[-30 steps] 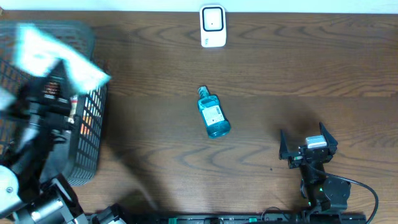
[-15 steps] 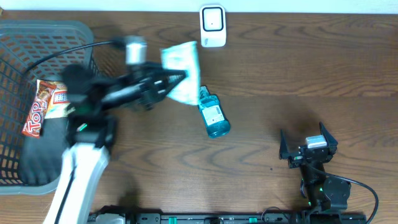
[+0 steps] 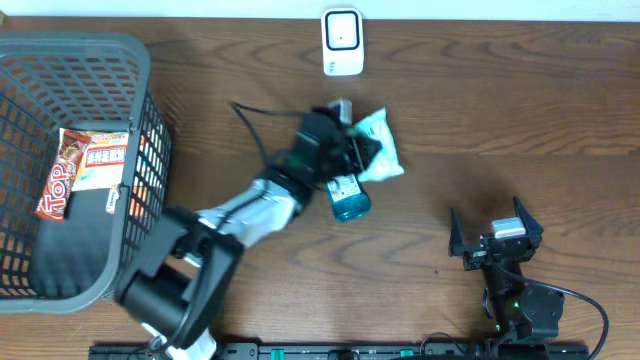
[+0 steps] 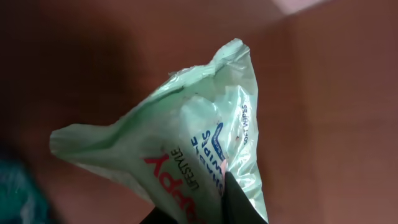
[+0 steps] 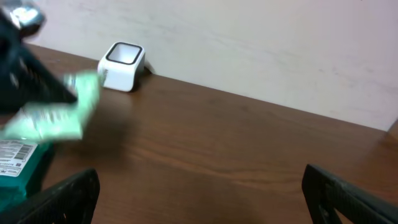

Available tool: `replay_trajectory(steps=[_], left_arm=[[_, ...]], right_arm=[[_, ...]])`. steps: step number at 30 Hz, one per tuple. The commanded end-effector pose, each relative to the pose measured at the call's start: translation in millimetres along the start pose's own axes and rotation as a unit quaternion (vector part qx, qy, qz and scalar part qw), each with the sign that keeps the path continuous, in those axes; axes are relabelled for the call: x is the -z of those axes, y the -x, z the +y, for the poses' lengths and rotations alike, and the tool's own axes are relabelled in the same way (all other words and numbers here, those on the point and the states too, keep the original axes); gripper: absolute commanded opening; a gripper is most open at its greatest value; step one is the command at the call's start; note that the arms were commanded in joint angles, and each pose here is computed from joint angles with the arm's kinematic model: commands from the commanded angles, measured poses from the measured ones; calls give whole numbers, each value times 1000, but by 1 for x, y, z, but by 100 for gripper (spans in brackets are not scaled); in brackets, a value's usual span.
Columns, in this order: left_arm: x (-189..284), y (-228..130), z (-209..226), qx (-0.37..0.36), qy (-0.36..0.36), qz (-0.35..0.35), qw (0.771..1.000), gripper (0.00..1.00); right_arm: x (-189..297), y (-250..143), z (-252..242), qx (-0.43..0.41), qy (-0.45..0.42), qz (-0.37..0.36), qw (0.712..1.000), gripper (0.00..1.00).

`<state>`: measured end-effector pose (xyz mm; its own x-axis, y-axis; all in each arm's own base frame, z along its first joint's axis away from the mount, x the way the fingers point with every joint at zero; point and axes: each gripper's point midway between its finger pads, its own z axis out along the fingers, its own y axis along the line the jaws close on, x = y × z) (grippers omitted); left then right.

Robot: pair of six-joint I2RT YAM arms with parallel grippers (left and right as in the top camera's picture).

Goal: Scan the item barcode
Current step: 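Carry the green wipes pack right of the bottle and release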

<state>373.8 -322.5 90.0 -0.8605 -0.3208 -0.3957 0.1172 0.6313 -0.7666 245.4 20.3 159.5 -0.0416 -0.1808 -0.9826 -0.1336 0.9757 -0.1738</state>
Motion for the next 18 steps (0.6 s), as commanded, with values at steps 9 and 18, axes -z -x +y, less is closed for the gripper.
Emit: replay_trajectory(steps=[9, 18], left_arm=[[-11, -26, 24, -20, 147, -94, 985, 39], [52, 35, -59, -132, 128, -120, 976, 69]], right_arm=[[0, -1, 0, -8, 0, 1, 1000, 99], [0, -1, 0, -8, 0, 1, 1000, 99]])
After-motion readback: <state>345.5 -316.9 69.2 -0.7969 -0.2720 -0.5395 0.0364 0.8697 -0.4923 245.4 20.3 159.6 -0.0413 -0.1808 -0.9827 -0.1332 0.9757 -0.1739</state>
